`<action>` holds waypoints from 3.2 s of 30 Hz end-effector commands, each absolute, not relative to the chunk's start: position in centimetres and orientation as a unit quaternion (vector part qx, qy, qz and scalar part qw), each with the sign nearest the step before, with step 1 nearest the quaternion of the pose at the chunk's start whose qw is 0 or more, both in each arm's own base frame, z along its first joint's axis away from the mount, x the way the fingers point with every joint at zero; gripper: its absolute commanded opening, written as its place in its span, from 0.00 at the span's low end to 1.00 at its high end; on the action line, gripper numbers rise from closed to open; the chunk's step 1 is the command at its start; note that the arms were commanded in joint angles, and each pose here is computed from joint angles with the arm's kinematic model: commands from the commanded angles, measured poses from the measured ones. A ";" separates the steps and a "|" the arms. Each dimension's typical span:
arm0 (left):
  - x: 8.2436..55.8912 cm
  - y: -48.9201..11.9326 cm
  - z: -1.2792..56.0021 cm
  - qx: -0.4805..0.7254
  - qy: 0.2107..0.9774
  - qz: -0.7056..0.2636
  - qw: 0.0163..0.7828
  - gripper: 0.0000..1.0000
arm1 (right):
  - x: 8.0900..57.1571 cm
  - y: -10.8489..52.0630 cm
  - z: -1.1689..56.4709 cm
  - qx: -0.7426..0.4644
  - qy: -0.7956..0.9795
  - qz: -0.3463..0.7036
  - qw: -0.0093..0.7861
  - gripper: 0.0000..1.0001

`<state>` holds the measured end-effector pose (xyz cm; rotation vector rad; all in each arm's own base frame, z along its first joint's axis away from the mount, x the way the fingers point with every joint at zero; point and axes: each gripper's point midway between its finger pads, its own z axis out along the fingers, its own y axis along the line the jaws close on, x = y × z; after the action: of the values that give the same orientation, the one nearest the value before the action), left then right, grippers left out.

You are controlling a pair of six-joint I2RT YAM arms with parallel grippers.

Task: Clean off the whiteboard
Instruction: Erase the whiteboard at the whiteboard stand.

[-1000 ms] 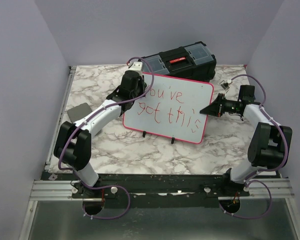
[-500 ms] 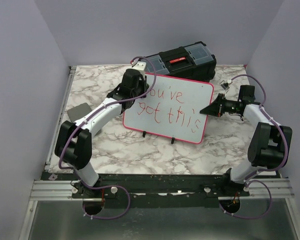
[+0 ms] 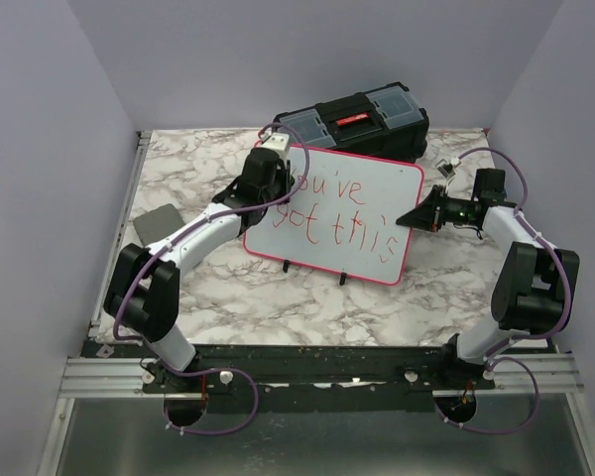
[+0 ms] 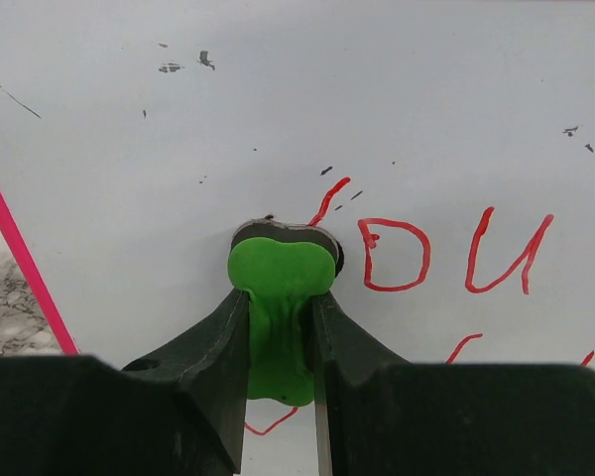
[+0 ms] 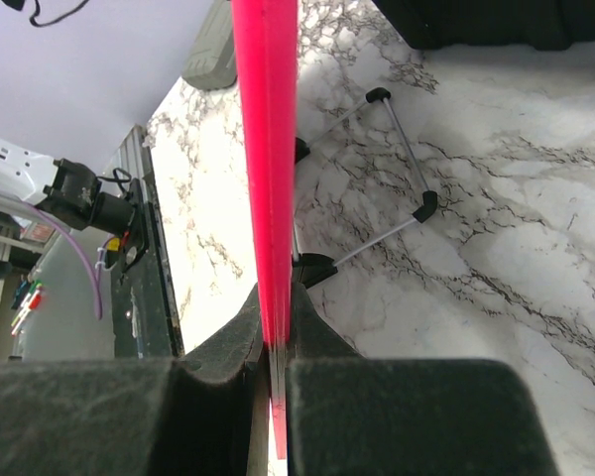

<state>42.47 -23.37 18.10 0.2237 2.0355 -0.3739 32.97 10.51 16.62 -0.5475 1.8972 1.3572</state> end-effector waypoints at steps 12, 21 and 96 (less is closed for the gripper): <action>44.5 -23.1 17.5 0.002 0.868 -0.188 0.460 0.00 | 34.7 9.9 16.9 -0.255 0.730 0.487 0.406 0.01; 43.2 -25.0 15.2 0.100 0.862 -0.173 0.466 0.00 | 34.7 9.9 16.8 -0.255 0.730 0.488 0.404 0.01; 43.1 -23.1 13.7 0.060 0.875 -0.197 0.439 0.00 | 34.4 9.9 16.9 -0.259 0.729 0.491 0.401 0.01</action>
<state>45.93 -22.46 19.20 0.1173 2.0390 -0.4650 33.15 10.27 16.58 -0.5652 1.8978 1.3308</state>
